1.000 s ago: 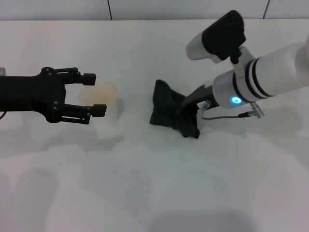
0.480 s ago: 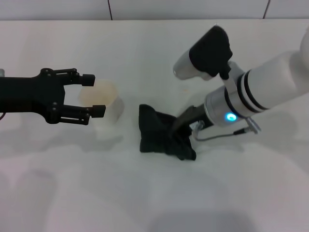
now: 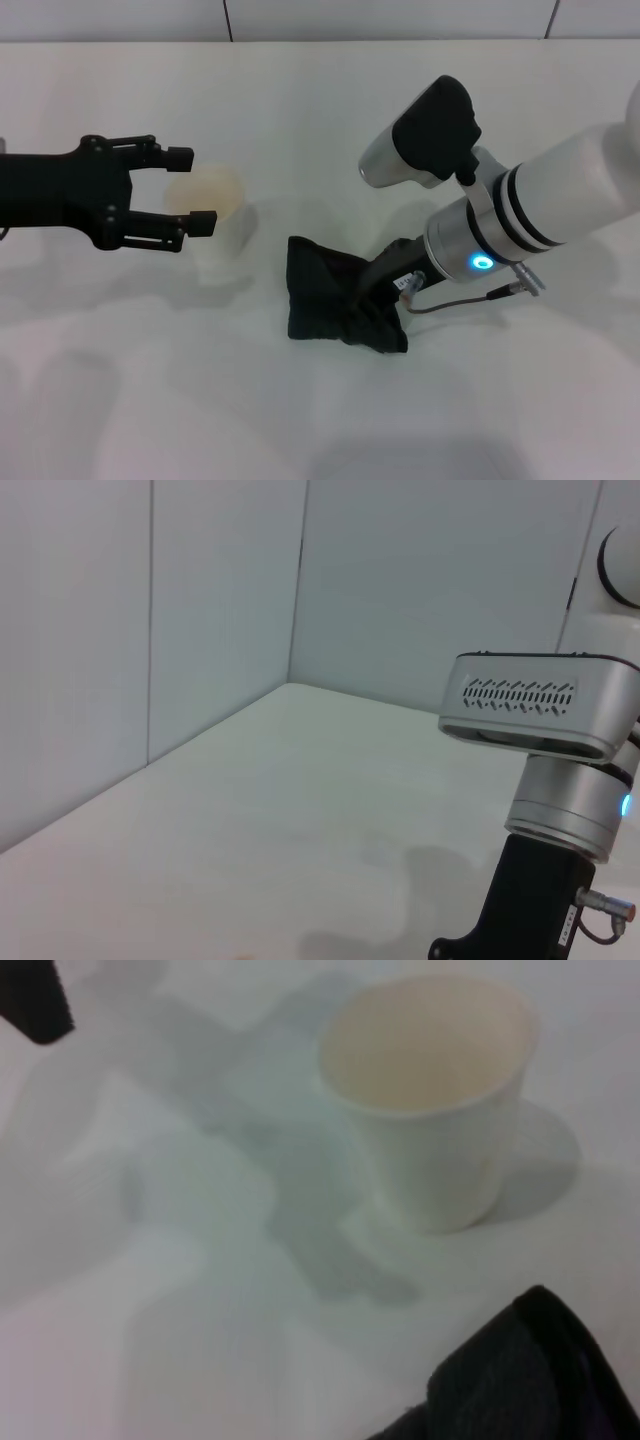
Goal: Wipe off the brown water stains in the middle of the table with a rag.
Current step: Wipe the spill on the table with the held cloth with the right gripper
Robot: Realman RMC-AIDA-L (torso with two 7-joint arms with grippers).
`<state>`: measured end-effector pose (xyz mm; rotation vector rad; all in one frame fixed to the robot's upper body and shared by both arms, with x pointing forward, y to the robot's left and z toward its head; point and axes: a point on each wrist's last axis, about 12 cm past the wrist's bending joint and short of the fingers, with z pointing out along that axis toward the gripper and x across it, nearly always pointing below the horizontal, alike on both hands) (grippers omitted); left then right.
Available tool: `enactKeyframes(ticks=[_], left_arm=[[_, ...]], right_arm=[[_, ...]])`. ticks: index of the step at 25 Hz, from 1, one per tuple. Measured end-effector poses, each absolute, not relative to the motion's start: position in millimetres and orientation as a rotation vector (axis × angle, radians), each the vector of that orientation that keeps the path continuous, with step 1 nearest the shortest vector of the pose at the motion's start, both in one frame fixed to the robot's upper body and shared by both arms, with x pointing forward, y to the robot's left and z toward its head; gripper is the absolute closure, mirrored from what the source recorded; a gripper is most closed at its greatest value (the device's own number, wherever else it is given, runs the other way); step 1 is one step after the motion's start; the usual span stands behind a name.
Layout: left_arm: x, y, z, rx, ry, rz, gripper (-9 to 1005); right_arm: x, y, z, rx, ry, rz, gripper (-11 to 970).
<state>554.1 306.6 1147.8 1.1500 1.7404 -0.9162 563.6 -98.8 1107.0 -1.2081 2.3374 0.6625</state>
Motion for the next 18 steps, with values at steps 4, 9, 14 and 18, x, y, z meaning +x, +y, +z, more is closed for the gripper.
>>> enactKeyframes(ticks=[4, 9, 14, 18], left_arm=[[555, 304, 1148, 1.155, 1.735, -0.920, 108], [555, 303, 1148, 1.156, 1.733, -0.923, 108], [554, 303, 1147, 1.153, 1.735, -0.925, 108], [552, 305, 1146, 1.147, 1.741, -0.923, 108]], right_arm=[[567, -96, 1110, -1.205, 2.320, 0.654, 890], [574, -96, 1113, -1.171, 2.299, 0.635, 890], [583, -101, 1114, -1.114, 2.292, 0.612, 890], [589, -111, 1112, -1.056, 2.303, 0.601, 889]])
